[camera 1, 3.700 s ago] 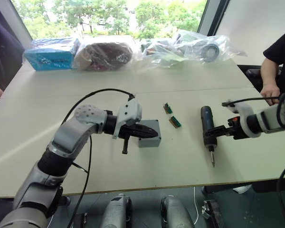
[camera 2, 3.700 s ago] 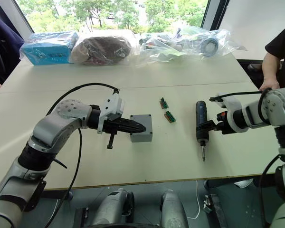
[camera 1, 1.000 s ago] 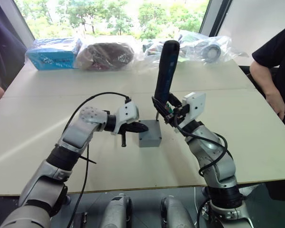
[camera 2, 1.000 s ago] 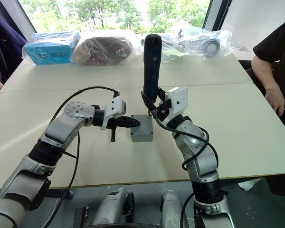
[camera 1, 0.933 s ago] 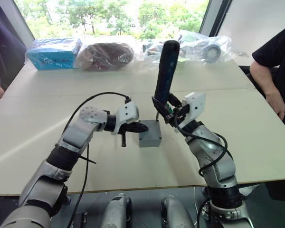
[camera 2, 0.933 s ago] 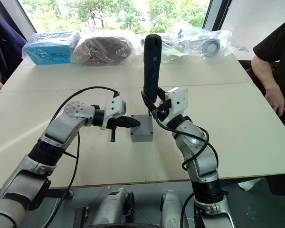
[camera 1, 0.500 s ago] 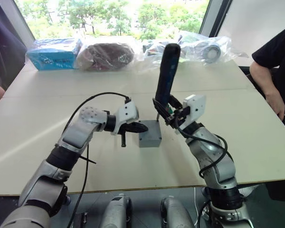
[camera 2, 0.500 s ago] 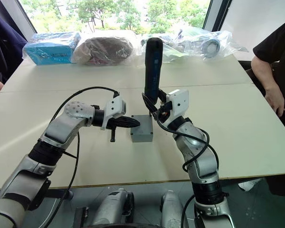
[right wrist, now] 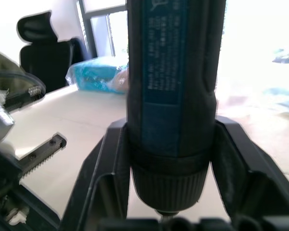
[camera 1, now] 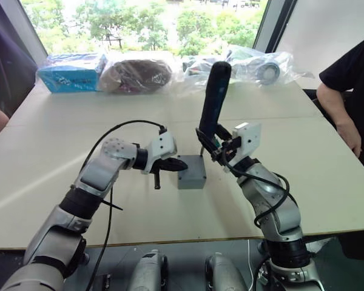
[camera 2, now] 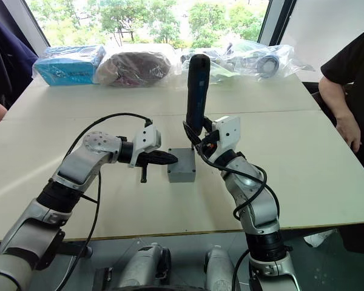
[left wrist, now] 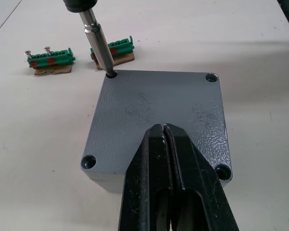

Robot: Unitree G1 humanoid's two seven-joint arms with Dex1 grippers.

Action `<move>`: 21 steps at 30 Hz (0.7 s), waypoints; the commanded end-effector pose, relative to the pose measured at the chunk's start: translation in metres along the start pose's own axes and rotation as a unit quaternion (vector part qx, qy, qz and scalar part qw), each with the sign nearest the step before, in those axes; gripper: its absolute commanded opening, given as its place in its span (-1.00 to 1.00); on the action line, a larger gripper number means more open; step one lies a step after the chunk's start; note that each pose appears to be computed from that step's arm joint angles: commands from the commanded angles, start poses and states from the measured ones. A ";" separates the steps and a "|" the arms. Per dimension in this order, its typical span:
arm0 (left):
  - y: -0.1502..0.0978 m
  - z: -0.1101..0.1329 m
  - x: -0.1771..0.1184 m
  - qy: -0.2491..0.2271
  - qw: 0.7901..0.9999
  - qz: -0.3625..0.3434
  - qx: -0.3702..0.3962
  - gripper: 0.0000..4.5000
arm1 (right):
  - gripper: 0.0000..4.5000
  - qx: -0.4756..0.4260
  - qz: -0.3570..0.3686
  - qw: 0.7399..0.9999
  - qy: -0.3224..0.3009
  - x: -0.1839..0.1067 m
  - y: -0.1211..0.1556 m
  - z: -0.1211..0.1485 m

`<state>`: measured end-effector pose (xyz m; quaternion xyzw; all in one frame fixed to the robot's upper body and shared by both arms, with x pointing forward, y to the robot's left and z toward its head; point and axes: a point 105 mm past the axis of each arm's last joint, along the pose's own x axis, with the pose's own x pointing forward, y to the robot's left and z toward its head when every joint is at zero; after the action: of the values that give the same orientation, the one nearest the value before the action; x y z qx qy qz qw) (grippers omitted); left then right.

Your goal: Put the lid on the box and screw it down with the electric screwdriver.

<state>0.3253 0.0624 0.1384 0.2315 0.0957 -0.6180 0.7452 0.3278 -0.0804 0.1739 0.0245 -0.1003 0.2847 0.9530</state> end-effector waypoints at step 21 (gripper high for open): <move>-0.006 -0.004 0.004 0.001 1.000 -0.007 -0.002 -1.00 | -0.22 0.028 -0.012 0.995 0.091 -0.016 -0.001 -0.055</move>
<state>0.3237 0.0618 0.1344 0.2258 0.1001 -0.6192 0.7454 0.3252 -0.0821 0.1681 0.0307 -0.1020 0.2813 0.9537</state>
